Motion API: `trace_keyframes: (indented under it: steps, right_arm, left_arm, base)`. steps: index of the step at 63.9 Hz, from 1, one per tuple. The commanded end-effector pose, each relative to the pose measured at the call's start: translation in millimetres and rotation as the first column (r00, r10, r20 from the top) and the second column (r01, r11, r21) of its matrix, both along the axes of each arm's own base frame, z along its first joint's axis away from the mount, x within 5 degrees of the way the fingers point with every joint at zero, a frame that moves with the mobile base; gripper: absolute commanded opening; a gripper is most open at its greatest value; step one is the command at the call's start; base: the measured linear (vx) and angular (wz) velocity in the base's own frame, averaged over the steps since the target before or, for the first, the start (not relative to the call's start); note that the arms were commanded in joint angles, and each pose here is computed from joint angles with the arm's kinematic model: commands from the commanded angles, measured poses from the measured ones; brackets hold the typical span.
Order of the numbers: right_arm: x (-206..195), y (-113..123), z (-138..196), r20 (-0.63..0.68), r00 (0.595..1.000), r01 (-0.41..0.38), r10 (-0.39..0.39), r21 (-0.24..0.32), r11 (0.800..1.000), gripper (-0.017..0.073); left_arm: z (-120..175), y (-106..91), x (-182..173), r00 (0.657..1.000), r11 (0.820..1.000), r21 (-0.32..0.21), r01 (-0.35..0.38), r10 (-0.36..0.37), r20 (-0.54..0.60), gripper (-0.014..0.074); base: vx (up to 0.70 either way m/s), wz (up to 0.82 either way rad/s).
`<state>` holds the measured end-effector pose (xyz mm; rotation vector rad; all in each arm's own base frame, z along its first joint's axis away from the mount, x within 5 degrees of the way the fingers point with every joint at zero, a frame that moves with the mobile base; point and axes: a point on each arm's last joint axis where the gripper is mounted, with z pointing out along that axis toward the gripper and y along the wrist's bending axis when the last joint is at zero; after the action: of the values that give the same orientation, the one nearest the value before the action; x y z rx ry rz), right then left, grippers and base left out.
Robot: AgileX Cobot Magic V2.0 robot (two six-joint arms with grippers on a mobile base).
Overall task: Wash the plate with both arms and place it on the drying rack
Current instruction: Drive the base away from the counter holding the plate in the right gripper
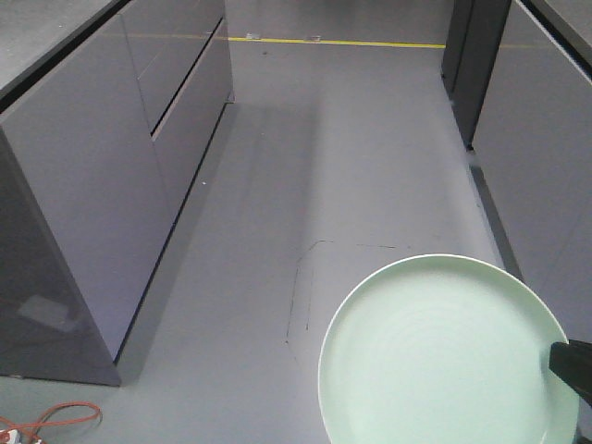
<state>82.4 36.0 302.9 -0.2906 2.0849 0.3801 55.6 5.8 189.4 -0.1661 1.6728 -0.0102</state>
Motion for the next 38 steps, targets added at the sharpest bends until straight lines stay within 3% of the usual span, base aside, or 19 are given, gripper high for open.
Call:
trace_keyframes:
  steps: [1,38]
  right_arm:
    - [3.5,-1.0,13.3,0.077,0.997,0.029,-0.031,0.035,0.999,-0.0004]
    - [3.5,-1.0,13.3,0.077,0.997,0.029,-0.031,0.035,0.999,-0.0004]
  left_arm:
    - [16.1,-0.8,-1.8,0.994,1.000,0.001,0.007,-0.007,0.110,-0.0006]
    - [16.2,-1.0,-1.8,0.994,1.000,0.001,0.011,-0.011,0.111,-0.0006]
  base:
    - [0.10,0.28]
    - [0.12,0.16]
